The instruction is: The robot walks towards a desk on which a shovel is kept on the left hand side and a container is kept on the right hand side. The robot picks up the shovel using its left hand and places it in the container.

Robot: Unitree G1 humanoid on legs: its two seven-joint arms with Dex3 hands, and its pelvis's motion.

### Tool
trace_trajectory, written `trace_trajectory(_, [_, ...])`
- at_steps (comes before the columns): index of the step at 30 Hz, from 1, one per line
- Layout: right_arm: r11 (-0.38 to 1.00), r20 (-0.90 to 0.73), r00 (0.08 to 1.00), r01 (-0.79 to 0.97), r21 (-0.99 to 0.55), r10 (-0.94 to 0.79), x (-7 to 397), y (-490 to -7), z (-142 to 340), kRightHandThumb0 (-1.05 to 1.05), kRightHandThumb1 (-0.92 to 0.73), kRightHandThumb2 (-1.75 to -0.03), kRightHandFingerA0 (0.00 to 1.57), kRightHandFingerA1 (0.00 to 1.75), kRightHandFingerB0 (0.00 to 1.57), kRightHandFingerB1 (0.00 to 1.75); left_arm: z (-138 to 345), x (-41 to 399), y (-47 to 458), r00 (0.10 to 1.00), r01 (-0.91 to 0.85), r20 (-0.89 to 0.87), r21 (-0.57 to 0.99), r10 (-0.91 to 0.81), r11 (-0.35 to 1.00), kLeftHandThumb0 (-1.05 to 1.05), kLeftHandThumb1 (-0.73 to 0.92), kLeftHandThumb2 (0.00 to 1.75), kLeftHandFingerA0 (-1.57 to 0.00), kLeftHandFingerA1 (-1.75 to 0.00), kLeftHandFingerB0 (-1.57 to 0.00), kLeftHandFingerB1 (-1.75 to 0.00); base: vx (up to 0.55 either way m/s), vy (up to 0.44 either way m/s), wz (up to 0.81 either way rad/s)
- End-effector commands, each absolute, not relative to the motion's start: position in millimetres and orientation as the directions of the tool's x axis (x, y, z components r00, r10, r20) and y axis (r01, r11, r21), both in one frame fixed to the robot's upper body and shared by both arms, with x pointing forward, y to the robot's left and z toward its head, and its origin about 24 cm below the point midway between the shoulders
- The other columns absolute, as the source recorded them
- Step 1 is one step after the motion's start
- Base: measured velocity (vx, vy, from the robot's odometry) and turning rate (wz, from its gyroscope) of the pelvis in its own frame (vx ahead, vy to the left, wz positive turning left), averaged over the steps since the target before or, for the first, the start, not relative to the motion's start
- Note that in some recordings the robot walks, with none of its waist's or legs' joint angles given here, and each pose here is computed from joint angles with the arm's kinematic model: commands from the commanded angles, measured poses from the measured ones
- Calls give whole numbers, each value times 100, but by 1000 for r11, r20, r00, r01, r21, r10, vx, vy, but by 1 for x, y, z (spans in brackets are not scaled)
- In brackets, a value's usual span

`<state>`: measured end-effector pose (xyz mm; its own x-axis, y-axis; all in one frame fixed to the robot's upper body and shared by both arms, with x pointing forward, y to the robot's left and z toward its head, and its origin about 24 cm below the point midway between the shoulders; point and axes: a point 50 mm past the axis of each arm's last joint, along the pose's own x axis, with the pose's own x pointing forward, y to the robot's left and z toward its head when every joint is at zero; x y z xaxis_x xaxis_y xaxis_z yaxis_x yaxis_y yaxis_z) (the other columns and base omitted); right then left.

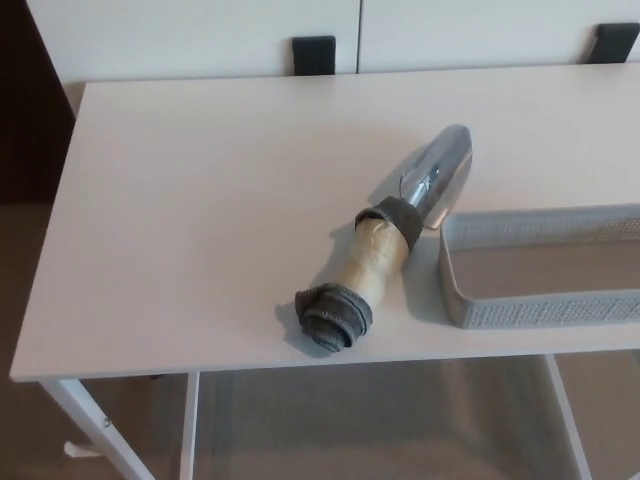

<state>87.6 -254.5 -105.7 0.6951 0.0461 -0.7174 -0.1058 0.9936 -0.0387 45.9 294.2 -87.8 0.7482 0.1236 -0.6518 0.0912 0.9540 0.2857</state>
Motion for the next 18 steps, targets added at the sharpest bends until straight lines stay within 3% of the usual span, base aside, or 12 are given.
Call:
trace_trajectory(1, [989, -710, 703, -131, -70, 43, 91, -260, -102, -16, -55, -54, 70, 60, 59, 55, -83, 47, 268, 802, 210, -597, 291, 6, 934, -45, 51, 72, -46, -45, -40, -42, 0, 0, 0])
trace_trajectory(2, [989, -709, 704, -132, -72, 42, 92, -260, -101, -16, -55, -54, 70, 60, 59, 55, -82, 47, 266, 804, 213, -595, 290, 2, 933, -45, 51, 72, -46, -45, -40, -42, 0, 0, 0])
trace_trajectory(3, [990, -709, 704, -123, -66, 40, 93, -261, -101, -19, -51, -63, 73, 65, 58, 58, -79, 48, 251, 825, 304, -558, 303, -90, 903, -35, 64, 59, -49, -36, -40, -33, 0, 0, 0])
trace_trajectory(5, [990, -706, 707, -126, -62, 46, 94, -261, -101, -20, -51, -63, 73, 66, 58, 59, -75, 47, 239, 831, 362, -534, 309, -154, 879, -38, 64, 59, -48, -36, -38, -33, 0, 0, 0])
trace_trajectory(6, [990, -708, 704, -128, -60, 49, 94, -260, -101, -14, -52, -55, 73, 62, 59, 55, -69, 44, 229, 833, 404, -513, 304, -209, 863, -41, 65, 60, -44, -35, -36, -32, 0, 0, 0])
trace_trajectory(8, [989, -702, 710, -139, -55, 61, 98, -259, -101, -20, -50, -62, 71, 66, 57, 59, -53, 47, 210, 833, 477, -447, 286, -325, 831, -39, 65, 59, -42, -36, -34, -32, 0, 0, 0])
trace_trajectory(9, [987, -703, 709, -150, -63, 63, 96, -259, -101, -16, -54, -54, 70, 61, 60, 56, -39, 48, 198, 825, 528, -397, 287, -403, 799, -36, 65, 60, -40, -35, -31, -31, 0, 0, 0])
trace_trajectory(13, [989, -694, 718, -134, -63, 53, 103, -260, -100, -21, -50, -63, 72, 66, 59, 59, 8, 62, 171, 796, 606, -231, 296, -560, 739, -37, 65, 59, -40, -35, -30, -31, 0, 0, 0])
trace_trajectory(14, [989, -692, 720, -131, -61, 53, 106, -260, -99, -14, -55, -54, 71, 62, 61, 56, 25, 67, 164, 768, 636, -173, 312, -617, 705, -37, 67, 62, -39, -37, -29, -31, 0, 0, 0])
trace_trajectory(18, [994, -700, 712, -104, -41, 46, 105, -261, -102, -18, -48, -59, 76, 68, 60, 58, 93, 79, 137, 609, 727, 52, 363, -791, 583, -37, 63, 59, -39, -37, -31, -33, 0, 0, 0])
